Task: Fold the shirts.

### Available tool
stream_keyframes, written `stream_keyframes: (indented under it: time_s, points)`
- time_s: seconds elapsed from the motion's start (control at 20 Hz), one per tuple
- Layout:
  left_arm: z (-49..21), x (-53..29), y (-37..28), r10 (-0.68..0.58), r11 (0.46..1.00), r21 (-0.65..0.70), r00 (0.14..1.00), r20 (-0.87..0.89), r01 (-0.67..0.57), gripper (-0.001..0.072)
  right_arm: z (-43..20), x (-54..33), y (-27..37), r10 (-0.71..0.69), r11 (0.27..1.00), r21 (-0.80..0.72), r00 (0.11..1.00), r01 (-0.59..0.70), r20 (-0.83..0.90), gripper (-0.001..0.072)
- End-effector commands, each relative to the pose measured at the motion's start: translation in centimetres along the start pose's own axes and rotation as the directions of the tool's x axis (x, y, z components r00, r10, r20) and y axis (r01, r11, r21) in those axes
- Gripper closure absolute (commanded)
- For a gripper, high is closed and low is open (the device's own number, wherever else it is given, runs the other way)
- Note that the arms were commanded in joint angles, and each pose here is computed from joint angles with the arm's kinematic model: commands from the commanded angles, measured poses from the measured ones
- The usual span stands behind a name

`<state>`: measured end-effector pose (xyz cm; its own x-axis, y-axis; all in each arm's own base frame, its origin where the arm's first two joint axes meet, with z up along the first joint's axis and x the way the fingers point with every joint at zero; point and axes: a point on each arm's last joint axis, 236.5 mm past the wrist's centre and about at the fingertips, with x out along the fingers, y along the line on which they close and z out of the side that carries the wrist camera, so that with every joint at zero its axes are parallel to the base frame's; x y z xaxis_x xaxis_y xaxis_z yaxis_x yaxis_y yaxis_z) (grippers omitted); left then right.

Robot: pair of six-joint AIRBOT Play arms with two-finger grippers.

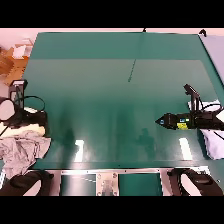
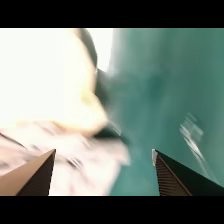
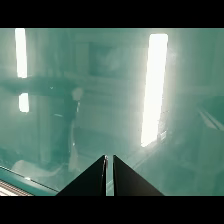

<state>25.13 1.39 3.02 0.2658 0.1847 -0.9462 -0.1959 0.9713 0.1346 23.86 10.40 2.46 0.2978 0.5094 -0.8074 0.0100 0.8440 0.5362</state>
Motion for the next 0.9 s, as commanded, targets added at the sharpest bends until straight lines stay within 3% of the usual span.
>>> stream_keyframes:
  time_s: [0.0, 0.4, 0.45, 0.55, 0.6, 0.85]
  points:
    - [3.2, 2.7, 4.0, 0.144, 0.99, -0.007, 0.988, 0.059, -0.144, 0.0015, 0.0, 0.0, 0.0, 0.001, 1.0, -0.001, 1.0, -0.001, 0.0, 0.0639]
    - [-1.2, 11.7, 11.7, 0.216, 0.966, -0.076, 0.93, -0.299, -0.249, 0.0018, 0.0, 0.0, 0.0, 0.001, 1.0, -0.001, 1.0, -0.001, 0.0, 0.0639]
    - [-1.3, 12.1, 12.1, 0.214, 0.964, -0.09, 0.929, -0.301, -0.251, 0.0135, 0.0, 0.0, 0.0, 0.001, 1.0, -0.001, 1.0, -0.001, 0.0, 0.0639]
    - [-0.7, 12.4, 12.5, 0.209, 0.966, -0.093, 0.939, -0.274, -0.242, 0.0601, 0.0, 0.0, 0.0, 0.001, 1.0, -0.001, 1.0, -0.001, 0.0, 0.0639]
    - [-0.6, 12.4, 12.5, 0.208, 0.97, -0.065, 0.94, -0.269, -0.233, 0.0683, 0.0, 0.0, 0.0, 0.001, 1.0, -0.001, 1.0, -0.001, 0.0, 0.0638]
    - [1.5, 9.5, 11.2, 0.141, 0.981, -0.092, 0.949, -0.28, -0.173, 0.0685, 0.0, 0.0, 0.0, 0.001, 1.0, -0.001, 1.0, -0.001, 0.0, 0.0639]
